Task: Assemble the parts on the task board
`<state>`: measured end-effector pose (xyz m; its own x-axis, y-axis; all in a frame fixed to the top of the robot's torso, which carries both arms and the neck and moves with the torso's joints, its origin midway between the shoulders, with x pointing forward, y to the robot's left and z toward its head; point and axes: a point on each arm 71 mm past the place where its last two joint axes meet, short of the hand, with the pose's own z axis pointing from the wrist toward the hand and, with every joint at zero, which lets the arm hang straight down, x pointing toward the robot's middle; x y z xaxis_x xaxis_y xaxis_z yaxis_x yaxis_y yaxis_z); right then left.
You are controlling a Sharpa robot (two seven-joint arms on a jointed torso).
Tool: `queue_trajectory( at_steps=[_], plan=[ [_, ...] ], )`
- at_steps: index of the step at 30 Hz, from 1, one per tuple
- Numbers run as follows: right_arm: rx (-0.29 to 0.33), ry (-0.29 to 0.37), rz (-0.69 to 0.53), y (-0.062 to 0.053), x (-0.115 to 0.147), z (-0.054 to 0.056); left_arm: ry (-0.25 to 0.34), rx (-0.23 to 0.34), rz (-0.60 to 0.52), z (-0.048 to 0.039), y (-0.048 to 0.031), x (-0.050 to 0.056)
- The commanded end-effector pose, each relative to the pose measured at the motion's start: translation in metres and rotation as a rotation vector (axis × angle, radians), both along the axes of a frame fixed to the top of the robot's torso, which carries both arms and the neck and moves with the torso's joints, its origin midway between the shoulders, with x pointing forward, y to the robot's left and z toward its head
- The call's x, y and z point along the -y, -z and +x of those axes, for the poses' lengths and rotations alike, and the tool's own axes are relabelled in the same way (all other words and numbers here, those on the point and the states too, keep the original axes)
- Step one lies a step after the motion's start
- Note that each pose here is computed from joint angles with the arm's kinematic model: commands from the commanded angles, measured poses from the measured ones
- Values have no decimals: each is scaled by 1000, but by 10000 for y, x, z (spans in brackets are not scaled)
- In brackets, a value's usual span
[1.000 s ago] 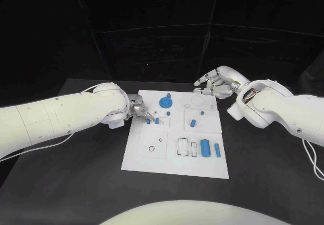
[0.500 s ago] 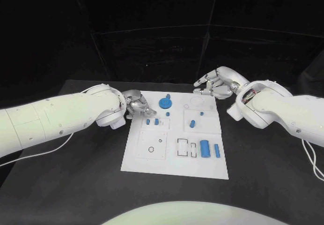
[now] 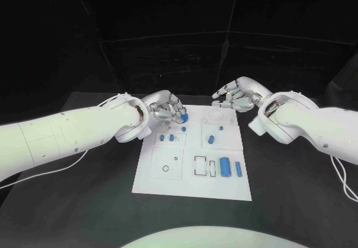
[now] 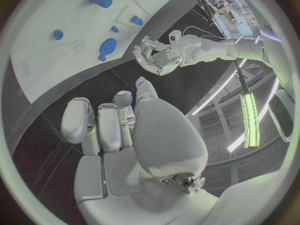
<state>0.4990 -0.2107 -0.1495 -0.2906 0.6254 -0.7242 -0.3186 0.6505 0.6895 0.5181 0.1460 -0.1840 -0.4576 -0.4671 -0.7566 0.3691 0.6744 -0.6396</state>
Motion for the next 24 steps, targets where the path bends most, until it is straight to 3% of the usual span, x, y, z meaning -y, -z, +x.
queue_trajectory(
  at_steps=[1, 11, 24],
  plan=[
    [7, -10, 5, -15, -21, 1, 129, 164, 116, -17, -19, 140],
    [5, -16, 6, -14, -48, -1, 174, 172, 361, 116, 164, 286],
    [6, -20, 7, -13, -70, 1, 174, 154, 459, 192, 242, 362]
  ],
)
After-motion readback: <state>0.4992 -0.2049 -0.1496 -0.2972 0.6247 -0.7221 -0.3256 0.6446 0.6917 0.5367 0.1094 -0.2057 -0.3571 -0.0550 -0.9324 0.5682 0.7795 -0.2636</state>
